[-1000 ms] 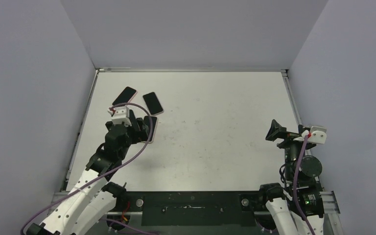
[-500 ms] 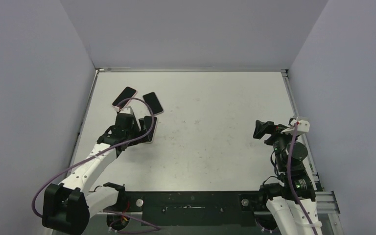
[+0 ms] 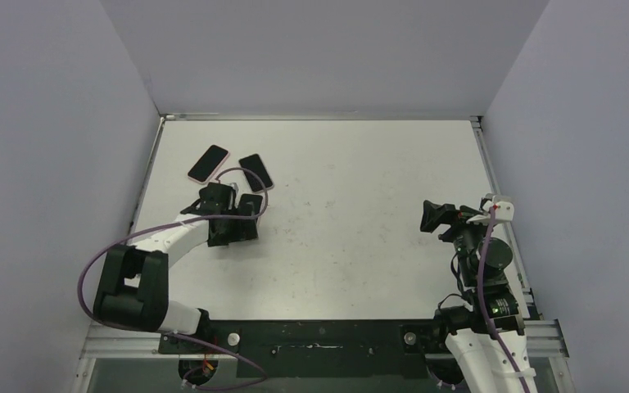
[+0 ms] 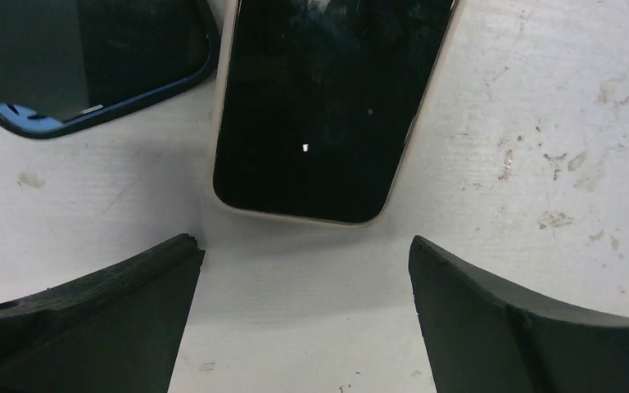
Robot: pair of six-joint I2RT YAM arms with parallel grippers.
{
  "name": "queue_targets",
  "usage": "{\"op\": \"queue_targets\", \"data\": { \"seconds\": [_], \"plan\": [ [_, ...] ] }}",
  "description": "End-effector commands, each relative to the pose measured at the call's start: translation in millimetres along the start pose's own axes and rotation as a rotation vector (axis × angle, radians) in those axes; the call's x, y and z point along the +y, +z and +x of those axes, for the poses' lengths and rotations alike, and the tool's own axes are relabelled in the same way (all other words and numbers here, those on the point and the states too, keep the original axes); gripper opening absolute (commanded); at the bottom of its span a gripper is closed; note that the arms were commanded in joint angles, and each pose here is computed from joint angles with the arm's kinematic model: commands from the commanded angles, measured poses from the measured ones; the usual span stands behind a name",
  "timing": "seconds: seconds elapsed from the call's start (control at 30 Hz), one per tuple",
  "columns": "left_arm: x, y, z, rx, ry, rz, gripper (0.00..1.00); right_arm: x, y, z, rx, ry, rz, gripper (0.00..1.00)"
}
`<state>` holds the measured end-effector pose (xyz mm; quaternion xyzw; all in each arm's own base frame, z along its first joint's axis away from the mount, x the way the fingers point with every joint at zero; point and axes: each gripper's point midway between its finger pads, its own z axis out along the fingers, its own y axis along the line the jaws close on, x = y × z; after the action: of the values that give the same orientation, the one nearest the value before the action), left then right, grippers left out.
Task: Take the phone out of the phone case
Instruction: Pick up the phone at the center of the board.
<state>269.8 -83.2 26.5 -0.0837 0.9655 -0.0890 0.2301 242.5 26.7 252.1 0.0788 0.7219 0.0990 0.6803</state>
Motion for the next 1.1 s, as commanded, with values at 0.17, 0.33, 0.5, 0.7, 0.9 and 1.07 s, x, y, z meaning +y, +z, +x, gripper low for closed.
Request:
{"op": "queue_targets", "data": {
  "seconds": [0.17, 0.33, 0.5, 0.7, 0.9, 1.07],
  "plan": [
    [-5, 20, -40, -0.039, 0.135, -0.064, 0.97, 4, 4, -11, -0.048, 0.004, -0.019, 1.0],
    [-10, 32, -48, 0.004, 0.209, -0.069, 0.97, 4, 6, -7, -0.037, 0.002, -0.018, 1.0],
    [-35, 44, -50, 0.031, 0.317, -0.064, 0.97, 3, 8, -6, -0.03, 0.0, -0.014, 1.0],
    [-53, 56, -61, 0.019, 0.345, -0.072, 0.97, 3, 8, -5, -0.021, -0.003, -0.013, 1.0],
    [-54, 68, -71, 0.01, 0.321, -0.1, 0.97, 3, 9, -5, -0.017, -0.003, -0.012, 1.0],
    [-53, 81, -70, 0.025, 0.268, -0.118, 0.96, 8, 10, -4, -0.006, -0.004, -0.041, 1.0]
  ]
}}
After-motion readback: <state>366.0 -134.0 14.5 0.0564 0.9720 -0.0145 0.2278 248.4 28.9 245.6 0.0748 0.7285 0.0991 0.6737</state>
